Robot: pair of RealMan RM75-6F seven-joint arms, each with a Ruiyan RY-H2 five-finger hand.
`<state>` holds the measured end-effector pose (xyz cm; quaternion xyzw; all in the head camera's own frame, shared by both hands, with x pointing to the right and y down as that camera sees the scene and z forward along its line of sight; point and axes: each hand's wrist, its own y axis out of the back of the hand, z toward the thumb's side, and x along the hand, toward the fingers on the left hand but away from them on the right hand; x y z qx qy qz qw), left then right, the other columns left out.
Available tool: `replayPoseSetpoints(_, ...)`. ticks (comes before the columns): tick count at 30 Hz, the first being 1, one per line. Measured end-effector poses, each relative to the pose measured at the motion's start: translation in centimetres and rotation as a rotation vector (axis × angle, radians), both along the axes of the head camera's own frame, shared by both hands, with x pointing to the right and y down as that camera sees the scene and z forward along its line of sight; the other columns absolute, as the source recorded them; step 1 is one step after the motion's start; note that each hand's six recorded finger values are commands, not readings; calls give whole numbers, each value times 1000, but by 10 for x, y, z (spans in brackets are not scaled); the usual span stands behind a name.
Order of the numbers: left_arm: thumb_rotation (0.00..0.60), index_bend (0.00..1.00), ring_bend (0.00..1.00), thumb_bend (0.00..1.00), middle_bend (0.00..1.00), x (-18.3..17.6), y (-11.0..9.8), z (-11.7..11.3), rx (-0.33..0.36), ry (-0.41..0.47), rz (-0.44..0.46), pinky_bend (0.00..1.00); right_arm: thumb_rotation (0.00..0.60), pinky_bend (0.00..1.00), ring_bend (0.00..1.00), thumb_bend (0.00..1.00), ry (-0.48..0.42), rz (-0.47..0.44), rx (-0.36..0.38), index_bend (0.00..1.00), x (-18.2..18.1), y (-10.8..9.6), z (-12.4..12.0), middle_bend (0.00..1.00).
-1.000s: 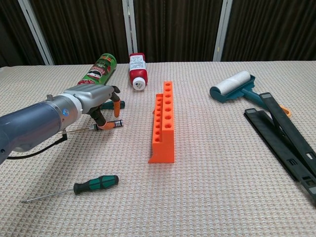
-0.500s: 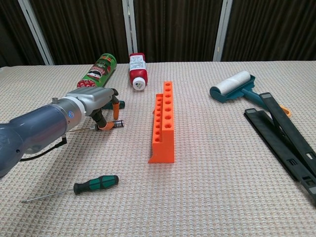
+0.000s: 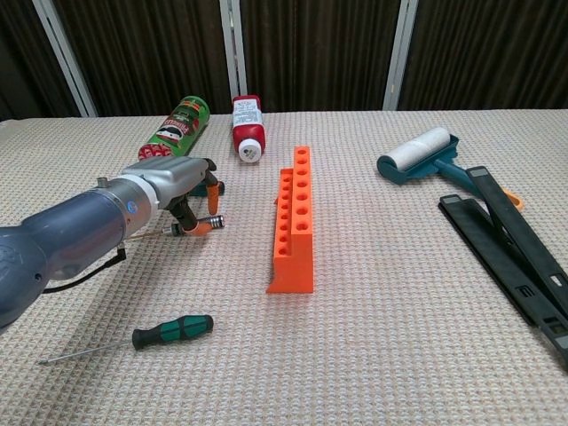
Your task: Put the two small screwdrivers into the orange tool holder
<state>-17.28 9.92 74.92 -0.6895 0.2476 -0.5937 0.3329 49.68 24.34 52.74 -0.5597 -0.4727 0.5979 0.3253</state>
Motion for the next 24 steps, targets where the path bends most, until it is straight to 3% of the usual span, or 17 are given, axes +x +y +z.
replayPoseSetpoints(9,600,452,0,337,25,3,1,6,-9,-8,-8,0,600,15,0,0,4,12,1,51,3,3,-2,65)
replayPoseSetpoints(24,600,591,0,457,120,2,-3,2,12,32,-47,0,600,16,0,0,2,13,-3,52,3,3,-1,68)
